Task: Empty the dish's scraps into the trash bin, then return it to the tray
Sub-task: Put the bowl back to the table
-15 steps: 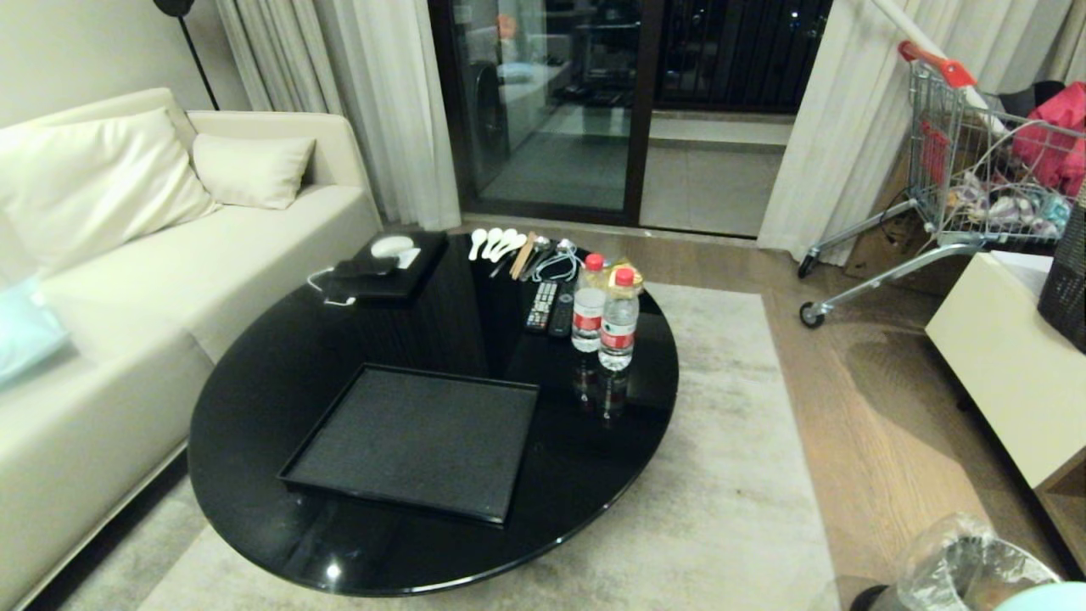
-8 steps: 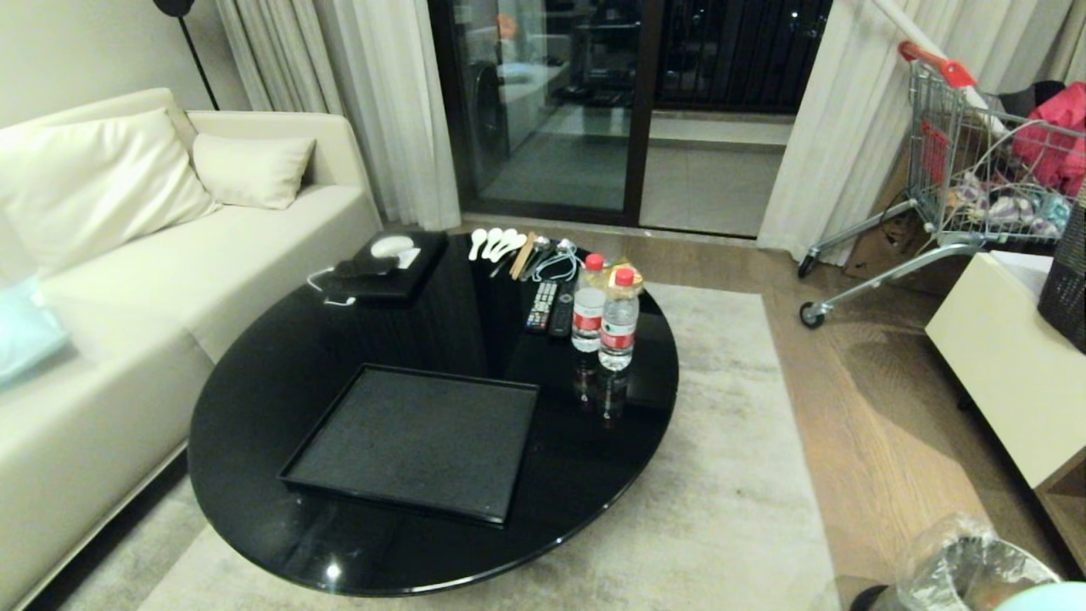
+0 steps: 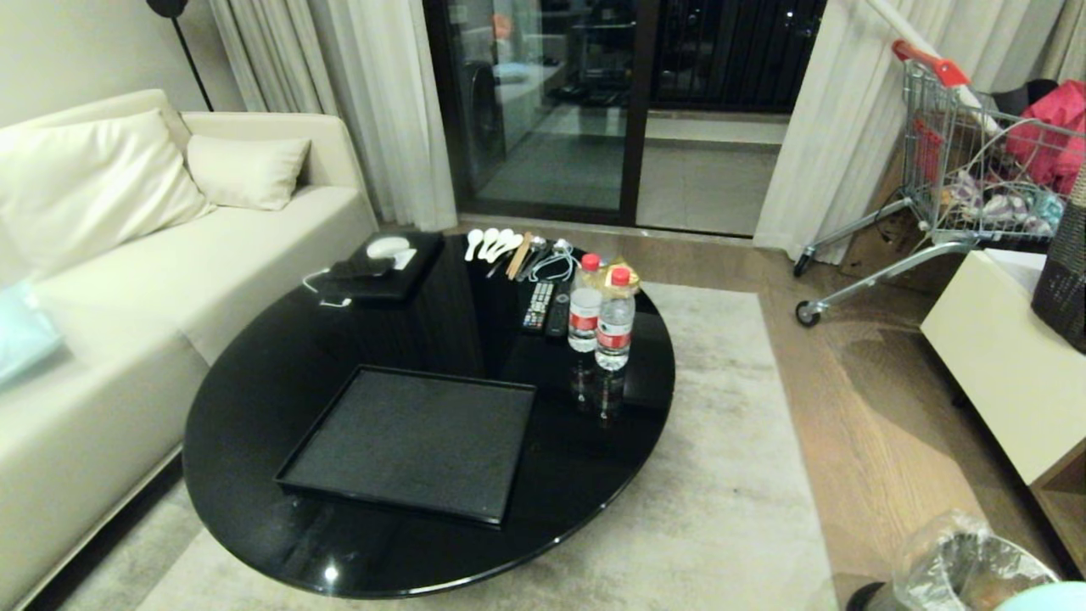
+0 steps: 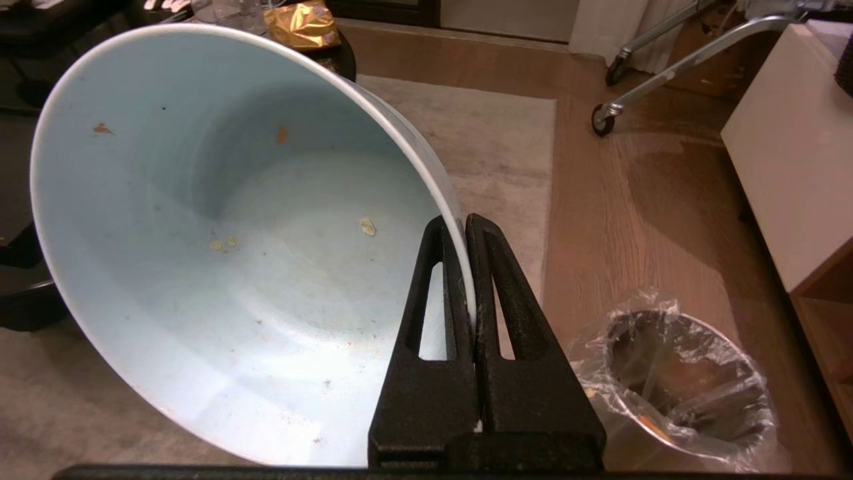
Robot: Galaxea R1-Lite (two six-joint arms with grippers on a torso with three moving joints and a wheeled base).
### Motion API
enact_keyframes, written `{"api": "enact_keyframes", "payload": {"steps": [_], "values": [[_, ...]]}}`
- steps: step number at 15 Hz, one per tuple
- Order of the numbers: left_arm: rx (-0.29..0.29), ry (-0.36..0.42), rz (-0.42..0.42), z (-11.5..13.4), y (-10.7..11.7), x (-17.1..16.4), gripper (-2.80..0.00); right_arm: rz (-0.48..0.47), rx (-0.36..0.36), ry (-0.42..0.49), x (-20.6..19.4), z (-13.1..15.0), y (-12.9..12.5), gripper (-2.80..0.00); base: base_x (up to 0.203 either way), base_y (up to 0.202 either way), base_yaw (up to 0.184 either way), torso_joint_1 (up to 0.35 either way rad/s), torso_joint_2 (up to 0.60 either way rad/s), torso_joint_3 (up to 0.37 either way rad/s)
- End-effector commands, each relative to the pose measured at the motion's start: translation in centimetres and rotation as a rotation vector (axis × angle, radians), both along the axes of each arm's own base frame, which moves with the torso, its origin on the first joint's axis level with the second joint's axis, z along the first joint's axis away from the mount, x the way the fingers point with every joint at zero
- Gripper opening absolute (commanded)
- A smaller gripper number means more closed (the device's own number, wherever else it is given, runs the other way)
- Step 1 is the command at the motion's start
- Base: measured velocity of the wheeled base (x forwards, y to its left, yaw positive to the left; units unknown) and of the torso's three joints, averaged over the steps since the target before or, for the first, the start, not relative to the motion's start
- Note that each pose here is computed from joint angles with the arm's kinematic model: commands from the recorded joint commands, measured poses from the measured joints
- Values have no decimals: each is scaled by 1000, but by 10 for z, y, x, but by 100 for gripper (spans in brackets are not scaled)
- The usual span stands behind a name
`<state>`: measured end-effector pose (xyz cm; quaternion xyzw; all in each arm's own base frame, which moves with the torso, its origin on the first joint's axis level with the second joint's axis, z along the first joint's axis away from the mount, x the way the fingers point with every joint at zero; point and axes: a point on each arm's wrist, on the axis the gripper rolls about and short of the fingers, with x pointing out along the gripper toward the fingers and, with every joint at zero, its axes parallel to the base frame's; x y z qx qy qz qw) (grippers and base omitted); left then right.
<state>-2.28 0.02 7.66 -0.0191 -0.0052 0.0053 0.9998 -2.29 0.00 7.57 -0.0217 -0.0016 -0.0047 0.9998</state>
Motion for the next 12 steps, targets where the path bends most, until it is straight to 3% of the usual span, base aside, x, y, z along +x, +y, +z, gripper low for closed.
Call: {"api": "enact_keyframes", "payload": {"steps": [1,12], "values": [[-2,-2,1,0,0,0,-280,0,-1,2,0,0,0,-280,8,68,-1,0,2,2],[-2,-2,3,0,0,0,-280,0,-1,2,0,0,0,-280,0,177,-2,2,3,1]]}}
